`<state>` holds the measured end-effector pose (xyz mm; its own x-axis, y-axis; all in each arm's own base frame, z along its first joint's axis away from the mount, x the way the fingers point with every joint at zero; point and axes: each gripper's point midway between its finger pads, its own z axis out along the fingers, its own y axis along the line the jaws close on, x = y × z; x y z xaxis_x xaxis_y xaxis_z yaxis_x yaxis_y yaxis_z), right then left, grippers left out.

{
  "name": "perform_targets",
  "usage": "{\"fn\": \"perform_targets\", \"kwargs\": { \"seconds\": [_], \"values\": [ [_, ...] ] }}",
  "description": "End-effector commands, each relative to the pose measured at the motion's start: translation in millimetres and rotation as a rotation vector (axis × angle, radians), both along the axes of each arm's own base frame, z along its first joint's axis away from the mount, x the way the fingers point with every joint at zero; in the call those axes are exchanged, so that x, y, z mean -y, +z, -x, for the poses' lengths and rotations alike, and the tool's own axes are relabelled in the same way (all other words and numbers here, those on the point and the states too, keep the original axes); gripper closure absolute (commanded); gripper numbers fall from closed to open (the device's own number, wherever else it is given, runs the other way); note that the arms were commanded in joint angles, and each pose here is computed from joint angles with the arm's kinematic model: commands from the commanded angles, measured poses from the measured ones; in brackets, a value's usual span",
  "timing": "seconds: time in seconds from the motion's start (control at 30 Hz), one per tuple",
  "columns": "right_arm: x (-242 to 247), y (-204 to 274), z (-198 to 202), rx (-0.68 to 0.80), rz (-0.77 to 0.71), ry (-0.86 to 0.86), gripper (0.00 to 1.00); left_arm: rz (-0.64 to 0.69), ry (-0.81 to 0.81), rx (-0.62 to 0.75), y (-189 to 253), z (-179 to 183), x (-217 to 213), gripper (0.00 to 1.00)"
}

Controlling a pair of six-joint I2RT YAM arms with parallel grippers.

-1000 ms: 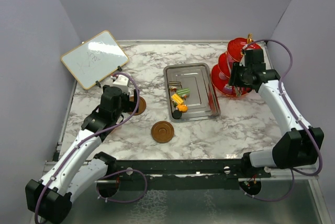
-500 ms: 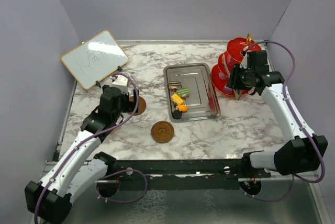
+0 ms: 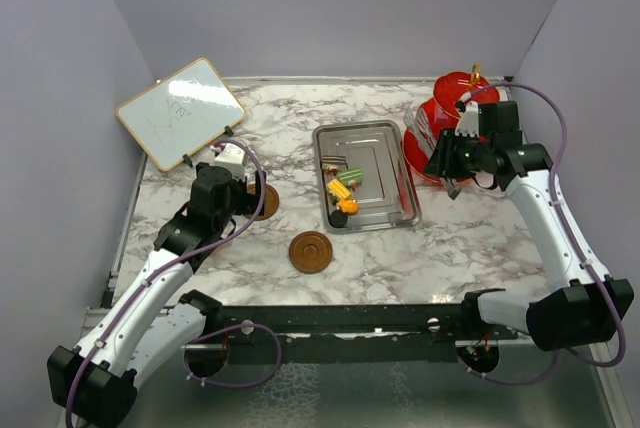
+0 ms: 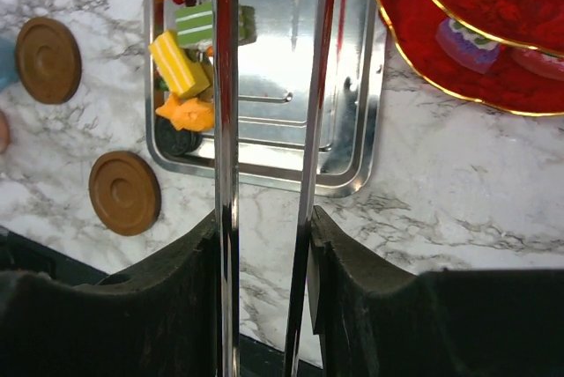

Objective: Serve the afternoon tea
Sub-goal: Adjust the dessert on the tray.

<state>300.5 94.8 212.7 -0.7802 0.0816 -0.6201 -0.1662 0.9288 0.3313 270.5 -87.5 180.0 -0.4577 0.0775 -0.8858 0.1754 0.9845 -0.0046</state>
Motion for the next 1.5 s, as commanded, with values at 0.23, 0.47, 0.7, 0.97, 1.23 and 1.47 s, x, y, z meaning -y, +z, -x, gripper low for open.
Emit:
{"fn": "perform_targets", "kwargs": {
  "seconds": [0.23, 0.47, 0.7, 0.97, 1.23, 1.47],
  "values": [
    [-31.4, 20.4, 33.5, 0.003, -0.152, 0.196, 0.63, 0.028, -0.014, 0.031, 16.9, -4.1, 4.6, 0.01],
    [-44.2, 16.9, 41.1, -0.041, -0.199, 0.264, 0.63, 0.028, -0.006, 0.033, 16.9, -4.4, 3.4, 0.01],
    [-51.8, -1.0, 47.1, -0.066, -0.045, 0.239, 0.64, 0.028, 0.02, 0.075, 27.6, -2.3, -3.4, 0.01],
    [-73.8, -24.1, 65.5, -0.132, 0.096, 0.296, 0.64, 0.029, 0.026, 0.089, 30.5, -2.0, -5.1, 0.01],
    [-92.2, -50.5, 74.3, -0.167, 0.159, 0.374, 0.65, 0.025, 0.02, 0.069, 24.9, -3.6, -3.0, 0.01],
    [-117.2, -59.3, 81.2, -0.183, 0.178, 0.473, 0.65, 0.019, 0.023, 0.059, 22.7, -4.1, -3.4, 0.01]
  ]
}}
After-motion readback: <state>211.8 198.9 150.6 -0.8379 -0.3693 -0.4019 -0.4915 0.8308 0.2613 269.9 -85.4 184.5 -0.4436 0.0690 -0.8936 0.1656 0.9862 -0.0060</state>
